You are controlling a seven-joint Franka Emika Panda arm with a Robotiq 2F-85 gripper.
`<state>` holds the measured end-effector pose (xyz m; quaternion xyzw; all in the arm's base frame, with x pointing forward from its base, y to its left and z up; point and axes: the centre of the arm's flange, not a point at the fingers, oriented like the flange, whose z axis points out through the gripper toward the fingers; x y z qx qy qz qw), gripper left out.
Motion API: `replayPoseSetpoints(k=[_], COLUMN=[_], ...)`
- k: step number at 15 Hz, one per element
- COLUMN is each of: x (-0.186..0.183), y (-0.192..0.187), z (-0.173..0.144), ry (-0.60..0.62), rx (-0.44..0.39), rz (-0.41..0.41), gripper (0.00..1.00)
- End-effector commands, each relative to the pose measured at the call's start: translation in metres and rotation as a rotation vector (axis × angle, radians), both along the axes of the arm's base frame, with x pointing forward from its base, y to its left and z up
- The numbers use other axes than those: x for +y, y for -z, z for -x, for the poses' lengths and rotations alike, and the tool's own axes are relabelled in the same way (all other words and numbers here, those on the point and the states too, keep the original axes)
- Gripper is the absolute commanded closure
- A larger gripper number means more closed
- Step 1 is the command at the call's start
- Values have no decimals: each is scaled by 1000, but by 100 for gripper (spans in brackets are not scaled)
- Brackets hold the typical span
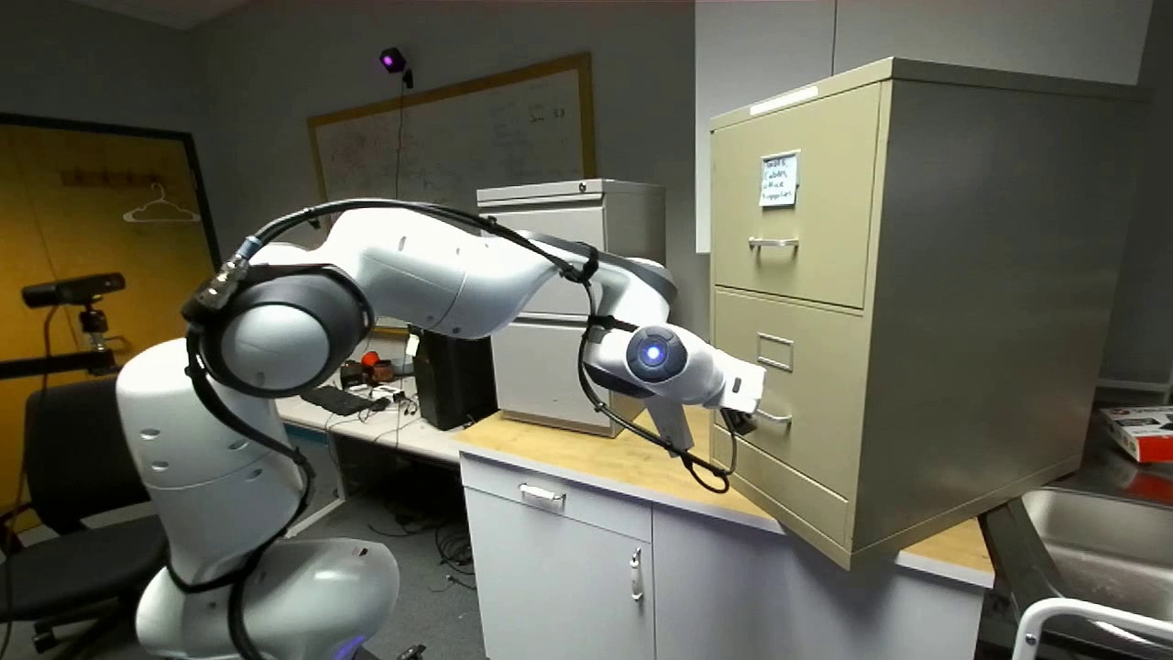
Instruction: Open the bottom drawer of the file cabinet on the right
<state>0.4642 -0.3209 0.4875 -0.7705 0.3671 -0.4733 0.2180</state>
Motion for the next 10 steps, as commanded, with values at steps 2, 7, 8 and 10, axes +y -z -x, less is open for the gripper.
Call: replayPoseSetpoints(k=[2, 7, 8, 10], x=[-37, -55, -59, -70], y=[22, 44, 50, 63], z=[-56, -76, -78, -83], ry=[-26, -59, -50, -12], rx=[6, 45, 58, 90], rz=[-42, -112, -130, -179], gripper=[0, 0, 0, 0])
